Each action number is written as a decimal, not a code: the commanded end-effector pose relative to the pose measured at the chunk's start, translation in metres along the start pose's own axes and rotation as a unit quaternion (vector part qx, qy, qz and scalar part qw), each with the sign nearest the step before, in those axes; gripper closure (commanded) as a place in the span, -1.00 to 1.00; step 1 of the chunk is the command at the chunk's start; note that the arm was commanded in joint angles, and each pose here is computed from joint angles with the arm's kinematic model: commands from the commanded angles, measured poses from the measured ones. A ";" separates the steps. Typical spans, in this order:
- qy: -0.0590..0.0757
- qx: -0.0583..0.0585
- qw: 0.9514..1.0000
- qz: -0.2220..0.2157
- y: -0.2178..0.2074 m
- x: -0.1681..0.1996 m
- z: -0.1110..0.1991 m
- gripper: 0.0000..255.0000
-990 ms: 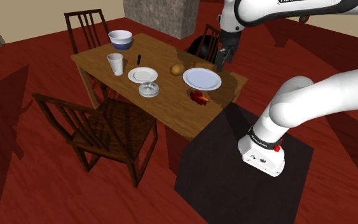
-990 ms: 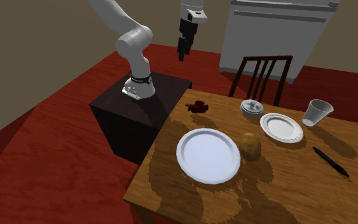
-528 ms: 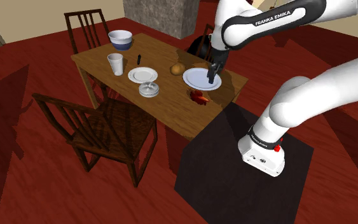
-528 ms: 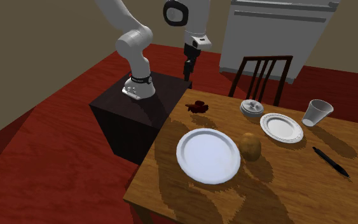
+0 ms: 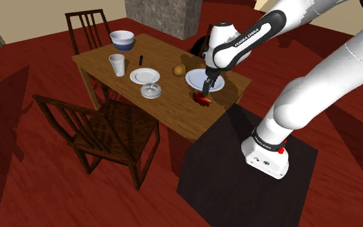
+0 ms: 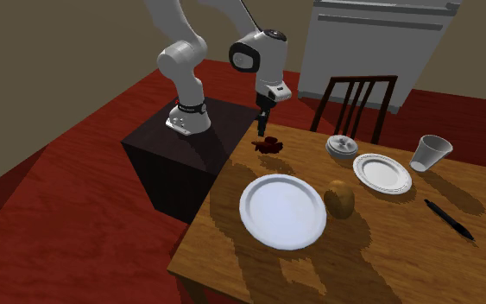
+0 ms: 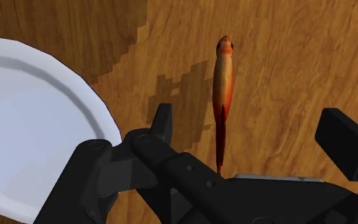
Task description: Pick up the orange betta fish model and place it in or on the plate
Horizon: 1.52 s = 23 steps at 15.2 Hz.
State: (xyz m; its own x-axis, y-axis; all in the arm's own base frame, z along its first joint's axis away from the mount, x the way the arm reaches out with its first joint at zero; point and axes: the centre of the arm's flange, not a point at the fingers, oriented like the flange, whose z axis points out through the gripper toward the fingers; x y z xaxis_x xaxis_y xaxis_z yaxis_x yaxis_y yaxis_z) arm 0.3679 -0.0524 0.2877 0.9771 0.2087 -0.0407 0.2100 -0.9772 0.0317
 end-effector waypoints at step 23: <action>0.007 0.004 1.000 -0.014 0.006 0.014 0.071 1.00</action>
State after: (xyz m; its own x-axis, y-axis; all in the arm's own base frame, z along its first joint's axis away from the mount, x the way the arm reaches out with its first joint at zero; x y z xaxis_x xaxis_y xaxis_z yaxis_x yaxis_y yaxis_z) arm 0.3808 -0.0582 0.2167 0.9710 0.2376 -0.0275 0.2382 -0.9709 0.0227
